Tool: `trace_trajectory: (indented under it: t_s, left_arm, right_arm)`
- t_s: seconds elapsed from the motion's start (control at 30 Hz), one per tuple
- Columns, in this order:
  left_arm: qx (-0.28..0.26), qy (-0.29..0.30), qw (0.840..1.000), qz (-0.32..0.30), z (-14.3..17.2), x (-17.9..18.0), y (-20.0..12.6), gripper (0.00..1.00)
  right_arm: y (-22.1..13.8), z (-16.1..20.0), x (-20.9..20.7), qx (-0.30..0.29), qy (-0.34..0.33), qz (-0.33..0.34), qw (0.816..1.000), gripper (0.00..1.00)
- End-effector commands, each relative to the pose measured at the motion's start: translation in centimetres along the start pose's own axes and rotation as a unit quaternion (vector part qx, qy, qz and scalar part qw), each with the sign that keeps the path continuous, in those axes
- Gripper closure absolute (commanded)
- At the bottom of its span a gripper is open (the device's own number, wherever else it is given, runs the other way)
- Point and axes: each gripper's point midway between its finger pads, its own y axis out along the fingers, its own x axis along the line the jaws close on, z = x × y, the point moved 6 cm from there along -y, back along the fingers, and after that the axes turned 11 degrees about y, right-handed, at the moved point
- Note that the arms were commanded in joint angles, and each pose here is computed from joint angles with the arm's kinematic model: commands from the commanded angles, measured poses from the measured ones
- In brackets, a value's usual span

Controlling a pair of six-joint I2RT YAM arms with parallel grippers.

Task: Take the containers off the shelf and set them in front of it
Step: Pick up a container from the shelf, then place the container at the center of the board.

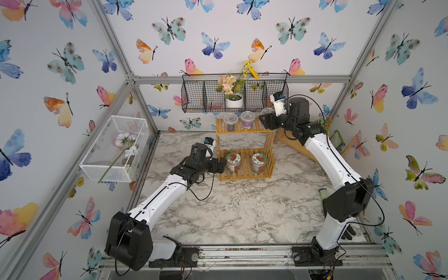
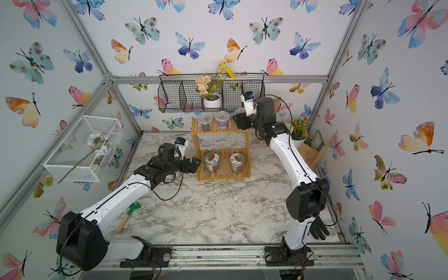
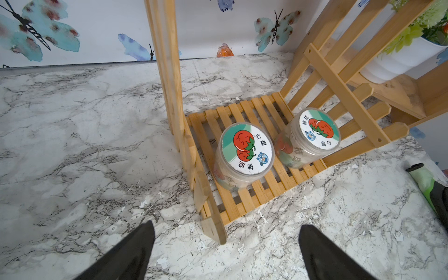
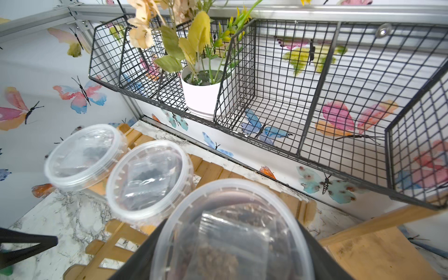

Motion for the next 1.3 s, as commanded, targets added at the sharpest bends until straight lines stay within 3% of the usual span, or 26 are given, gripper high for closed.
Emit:
trace_trajectory:
  t_s: [0.0,0.27,0.7,1.27]
  left_arm:
    - [-0.006,-0.001,1.0,0.015,-0.2,-0.2,0.1,0.01]
    - [-0.005,0.002,1.0,0.012,0.2,-0.2,-0.2,0.01]
    - [-0.006,-0.003,1.0,0.011,1.7,-0.3,-1.3,0.01]
    - [-0.003,-0.011,1.0,0.01,2.8,-0.3,-1.7,0.01]
  right_arm:
    - [-2.5,-0.3,1.7,-0.007,0.0,-0.026,1.0,0.45]
    - [-6.6,3.1,3.2,0.007,0.003,-0.048,0.999,0.45]
    - [-11.4,12.1,4.3,0.035,0.015,-0.074,0.997,0.45]
    - [-10.7,25.0,4.1,0.097,0.028,-0.046,0.994,0.45]
